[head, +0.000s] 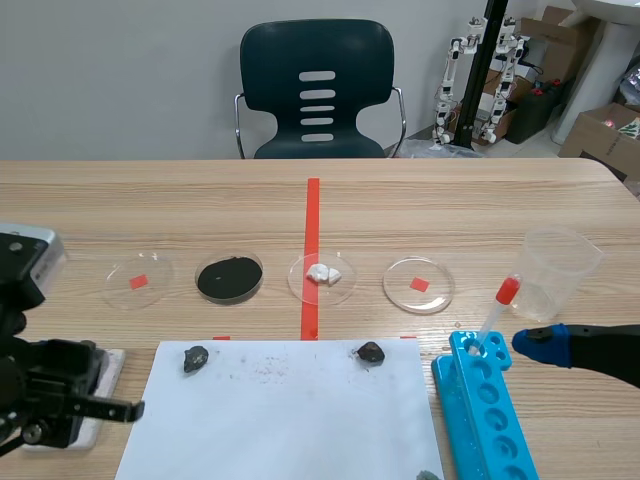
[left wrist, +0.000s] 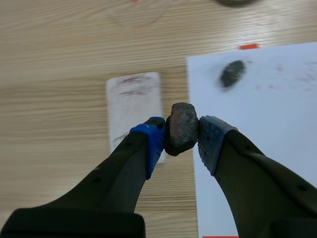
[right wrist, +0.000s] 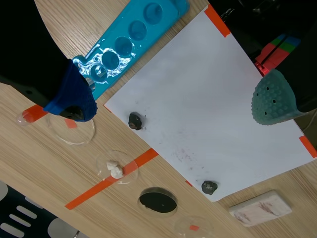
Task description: Rub the mineral on the streak plate
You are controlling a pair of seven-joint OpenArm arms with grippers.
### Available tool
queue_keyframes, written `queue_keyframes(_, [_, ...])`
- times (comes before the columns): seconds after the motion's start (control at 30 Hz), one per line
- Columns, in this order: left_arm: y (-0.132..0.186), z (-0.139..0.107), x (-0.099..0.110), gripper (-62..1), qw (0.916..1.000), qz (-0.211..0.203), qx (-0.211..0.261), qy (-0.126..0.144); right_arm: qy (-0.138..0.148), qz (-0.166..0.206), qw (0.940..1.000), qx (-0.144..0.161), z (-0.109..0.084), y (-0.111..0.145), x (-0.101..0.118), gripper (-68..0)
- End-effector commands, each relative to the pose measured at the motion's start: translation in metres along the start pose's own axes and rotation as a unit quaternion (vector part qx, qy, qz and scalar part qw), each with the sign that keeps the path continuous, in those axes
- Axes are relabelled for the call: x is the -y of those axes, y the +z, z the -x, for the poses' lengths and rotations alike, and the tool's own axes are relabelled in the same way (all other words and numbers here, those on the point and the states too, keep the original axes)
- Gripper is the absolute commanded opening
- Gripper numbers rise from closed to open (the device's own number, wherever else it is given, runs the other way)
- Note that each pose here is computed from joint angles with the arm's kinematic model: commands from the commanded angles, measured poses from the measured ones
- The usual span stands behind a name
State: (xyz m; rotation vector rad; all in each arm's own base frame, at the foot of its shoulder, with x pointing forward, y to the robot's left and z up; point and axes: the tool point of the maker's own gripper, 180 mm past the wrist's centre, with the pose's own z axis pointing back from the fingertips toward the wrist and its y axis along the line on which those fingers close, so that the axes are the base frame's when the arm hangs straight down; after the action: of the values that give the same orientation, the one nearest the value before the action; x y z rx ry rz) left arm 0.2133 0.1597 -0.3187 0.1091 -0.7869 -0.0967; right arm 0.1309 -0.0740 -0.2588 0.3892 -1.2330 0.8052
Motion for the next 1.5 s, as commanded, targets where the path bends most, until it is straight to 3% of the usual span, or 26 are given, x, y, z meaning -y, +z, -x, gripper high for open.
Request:
queue_keyframes(0.0, [-0.001,-0.010,-0.008,-47.9,0.9998,-0.015,0.006,0.012,0.002,0.002,0.9999,0.014,-0.007,0.000,0.003,0.4])
queue_keyframes(0.3, [-0.032,0.011,-0.033,-47.9,0.9911,-0.044,-0.116,0.047,0.002,0.002,0.9999,0.014,-0.007,0.000,0.003,0.4])
queue_keyframes(0.6, [-0.053,0.008,-0.041,-47.9,0.9841,-0.045,-0.156,0.072,0.002,0.002,0.9999,0.014,-0.007,0.000,0.003,0.4])
queue_keyframes(0.8, [-0.065,0.017,-0.054,-47.9,0.9720,-0.060,-0.210,0.086,0.002,0.002,0.9999,0.014,-0.007,0.000,0.003,0.4])
queue_keyframes(0.93, [-0.072,0.020,-0.057,-47.9,0.9680,-0.058,-0.228,0.087,0.002,0.002,0.9999,0.014,-0.007,0.000,0.003,0.4])
queue_keyframes(1.17, [-0.085,0.015,-0.060,-47.9,0.9686,-0.047,-0.228,0.089,0.002,0.002,0.9999,0.014,-0.007,0.000,0.003,0.4])
queue_keyframes(1.47, [-0.099,0.026,-0.053,-47.9,0.9647,-0.021,-0.248,0.086,0.002,0.002,0.9999,0.014,-0.007,0.000,0.003,0.4])
